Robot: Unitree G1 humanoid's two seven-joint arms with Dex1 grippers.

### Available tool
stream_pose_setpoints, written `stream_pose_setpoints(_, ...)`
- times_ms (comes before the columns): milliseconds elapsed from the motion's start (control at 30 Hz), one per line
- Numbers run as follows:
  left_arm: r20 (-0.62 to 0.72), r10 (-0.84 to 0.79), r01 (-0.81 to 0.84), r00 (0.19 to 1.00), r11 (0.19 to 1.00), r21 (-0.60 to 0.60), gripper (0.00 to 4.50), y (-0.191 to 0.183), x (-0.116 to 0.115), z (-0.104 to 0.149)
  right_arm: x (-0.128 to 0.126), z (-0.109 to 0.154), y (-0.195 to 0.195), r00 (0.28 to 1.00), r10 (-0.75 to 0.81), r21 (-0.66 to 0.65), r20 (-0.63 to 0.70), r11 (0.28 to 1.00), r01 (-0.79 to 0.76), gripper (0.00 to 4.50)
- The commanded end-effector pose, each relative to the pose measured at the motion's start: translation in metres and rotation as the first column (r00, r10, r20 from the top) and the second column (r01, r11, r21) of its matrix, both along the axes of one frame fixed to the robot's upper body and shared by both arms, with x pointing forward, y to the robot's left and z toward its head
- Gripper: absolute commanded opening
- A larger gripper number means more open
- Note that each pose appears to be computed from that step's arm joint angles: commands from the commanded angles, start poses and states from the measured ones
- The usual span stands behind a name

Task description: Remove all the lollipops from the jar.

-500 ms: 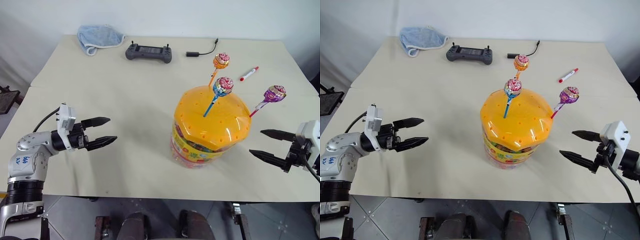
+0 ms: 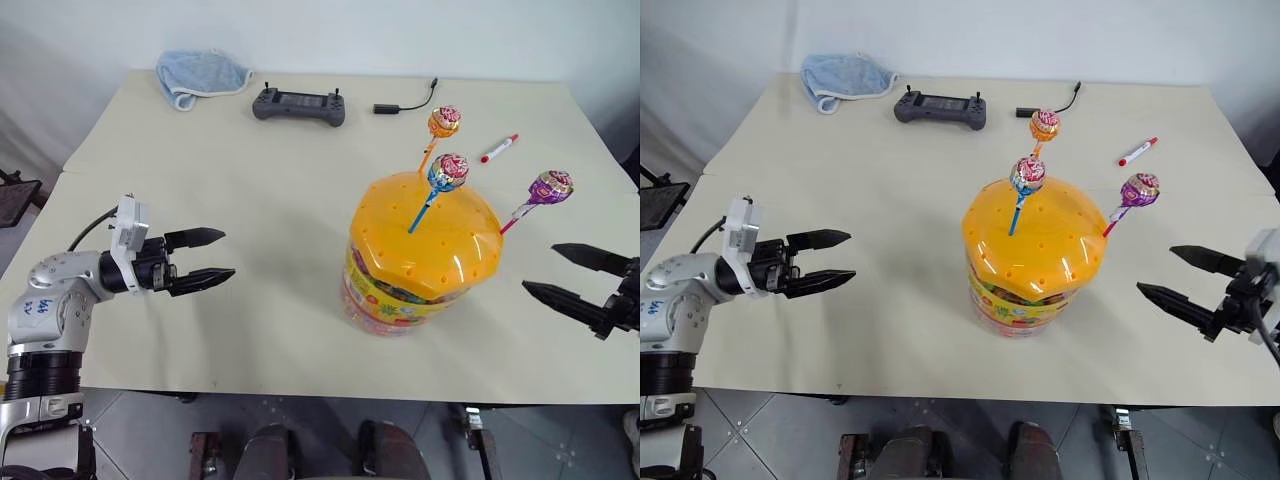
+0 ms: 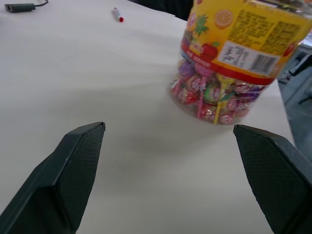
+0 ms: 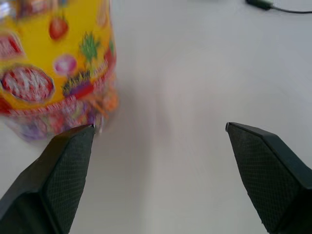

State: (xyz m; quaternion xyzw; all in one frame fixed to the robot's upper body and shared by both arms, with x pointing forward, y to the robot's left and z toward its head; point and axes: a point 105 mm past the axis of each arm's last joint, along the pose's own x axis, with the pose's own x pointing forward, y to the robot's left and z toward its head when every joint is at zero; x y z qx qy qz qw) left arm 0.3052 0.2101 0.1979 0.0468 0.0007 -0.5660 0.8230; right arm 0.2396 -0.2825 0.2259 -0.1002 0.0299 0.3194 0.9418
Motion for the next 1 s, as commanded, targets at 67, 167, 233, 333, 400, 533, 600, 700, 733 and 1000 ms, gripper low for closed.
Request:
stream_pose_setpoints(67,0.044,-0.096,0.096,0.994,0.995,0.001,4.50,-0.015,-0.004,0.021,-0.016,0.035,0.021,0.995,-0.004,0.051,0.100,0.999,-0.001,4.47)
stream_pose_setpoints(167,0.061,-0.148,0.149,0.987,0.989,-0.010,4.50,-0.024,-0.005,0.028,-0.023,0.039,0.034,0.993,0.033,0.085,0.110,0.995,-0.043,4.47)
stream_pose_setpoints(233,0.080,-0.177,0.179,0.981,0.984,-0.009,4.50,-0.028,-0.005,0.032,-0.024,0.044,0.043,0.989,0.063,0.116,0.133,0.990,-0.078,4.47)
stream_pose_setpoints(333,0.107,-0.208,0.210,0.972,0.978,-0.012,4.50,-0.032,-0.007,0.038,-0.024,0.051,0.057,0.982,0.105,0.164,0.158,0.978,-0.131,4.47)
stream_pose_setpoints(400,0.133,-0.219,0.223,0.967,0.975,-0.009,4.50,-0.033,-0.006,0.042,-0.022,0.054,0.065,0.977,0.125,0.181,0.172,0.971,-0.156,4.47)
stream_pose_setpoints(533,0.150,-0.230,0.233,0.962,0.973,-0.003,4.50,-0.037,-0.006,0.046,-0.012,0.055,0.079,0.970,0.159,0.209,0.182,0.958,-0.197,4.47)
stream_pose_setpoints(600,0.151,-0.232,0.235,0.961,0.972,-0.001,4.50,-0.037,-0.007,0.045,-0.006,0.053,0.083,0.971,0.163,0.209,0.177,0.958,-0.199,4.47)
stream_pose_setpoints(700,0.154,-0.231,0.233,0.961,0.972,0.001,4.50,-0.037,-0.007,0.044,-0.001,0.059,0.086,0.963,0.172,0.219,0.209,0.951,-0.218,4.08)
stream_pose_setpoints(733,0.156,-0.231,0.234,0.960,0.972,0.000,4.50,-0.038,-0.007,0.044,0.000,0.062,0.086,0.960,0.168,0.232,0.222,0.948,-0.219,3.86)
stream_pose_setpoints(1000,0.172,-0.223,0.229,0.959,0.973,-0.017,4.50,-0.038,-0.008,0.044,-0.002,0.071,0.089,0.950,0.184,0.230,0.252,0.942,-0.244,1.10)
